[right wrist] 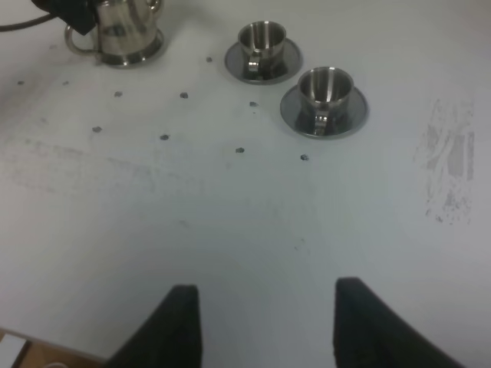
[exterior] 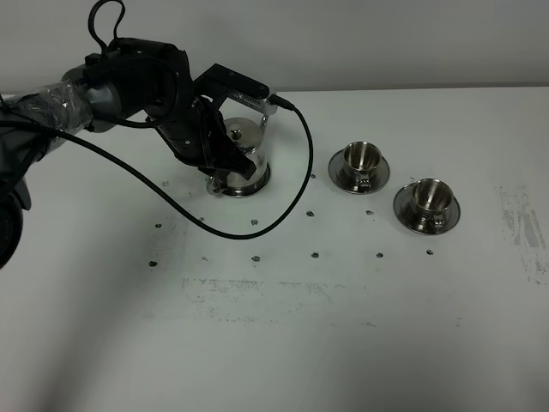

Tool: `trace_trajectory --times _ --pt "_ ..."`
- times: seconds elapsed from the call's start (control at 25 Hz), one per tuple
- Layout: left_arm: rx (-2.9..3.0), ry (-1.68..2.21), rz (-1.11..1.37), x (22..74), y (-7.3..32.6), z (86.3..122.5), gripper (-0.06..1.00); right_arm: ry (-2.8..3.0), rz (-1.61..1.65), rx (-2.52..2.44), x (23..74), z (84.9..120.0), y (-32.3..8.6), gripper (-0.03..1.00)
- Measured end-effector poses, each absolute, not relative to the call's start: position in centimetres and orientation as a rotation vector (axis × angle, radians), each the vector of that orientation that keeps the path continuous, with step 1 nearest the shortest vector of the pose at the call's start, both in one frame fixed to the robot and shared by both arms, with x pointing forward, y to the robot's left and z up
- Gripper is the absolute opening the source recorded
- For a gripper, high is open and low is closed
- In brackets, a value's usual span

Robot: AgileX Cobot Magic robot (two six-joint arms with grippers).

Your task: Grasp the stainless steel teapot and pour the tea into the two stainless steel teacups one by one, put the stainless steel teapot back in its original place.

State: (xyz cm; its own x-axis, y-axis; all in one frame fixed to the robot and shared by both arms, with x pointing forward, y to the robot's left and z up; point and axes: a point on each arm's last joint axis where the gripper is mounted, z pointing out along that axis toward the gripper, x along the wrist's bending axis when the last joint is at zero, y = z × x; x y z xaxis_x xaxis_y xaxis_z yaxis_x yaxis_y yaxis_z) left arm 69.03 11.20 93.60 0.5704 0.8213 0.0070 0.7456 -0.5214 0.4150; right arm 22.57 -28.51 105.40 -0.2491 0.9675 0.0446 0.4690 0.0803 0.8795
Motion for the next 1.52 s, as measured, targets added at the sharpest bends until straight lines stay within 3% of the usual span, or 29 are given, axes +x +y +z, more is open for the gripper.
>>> trace_trajectory --times 0.88,1.16,1.52 --pt "2.455 1.108 0.377 68.4 11.2 98.9 0.24 1.783 1.107 1.421 22.6 105.4 -28.5 0.39" --pt "2.411 0.945 0.468 68.7 8.1 102.9 0.24 1.783 1.107 1.421 22.6 105.4 -28.5 0.39" --pt "2.488 0.697 0.431 65.7 1.6 102.2 0.24 1.783 1.107 1.421 22.6 105.4 -28.5 0.39"
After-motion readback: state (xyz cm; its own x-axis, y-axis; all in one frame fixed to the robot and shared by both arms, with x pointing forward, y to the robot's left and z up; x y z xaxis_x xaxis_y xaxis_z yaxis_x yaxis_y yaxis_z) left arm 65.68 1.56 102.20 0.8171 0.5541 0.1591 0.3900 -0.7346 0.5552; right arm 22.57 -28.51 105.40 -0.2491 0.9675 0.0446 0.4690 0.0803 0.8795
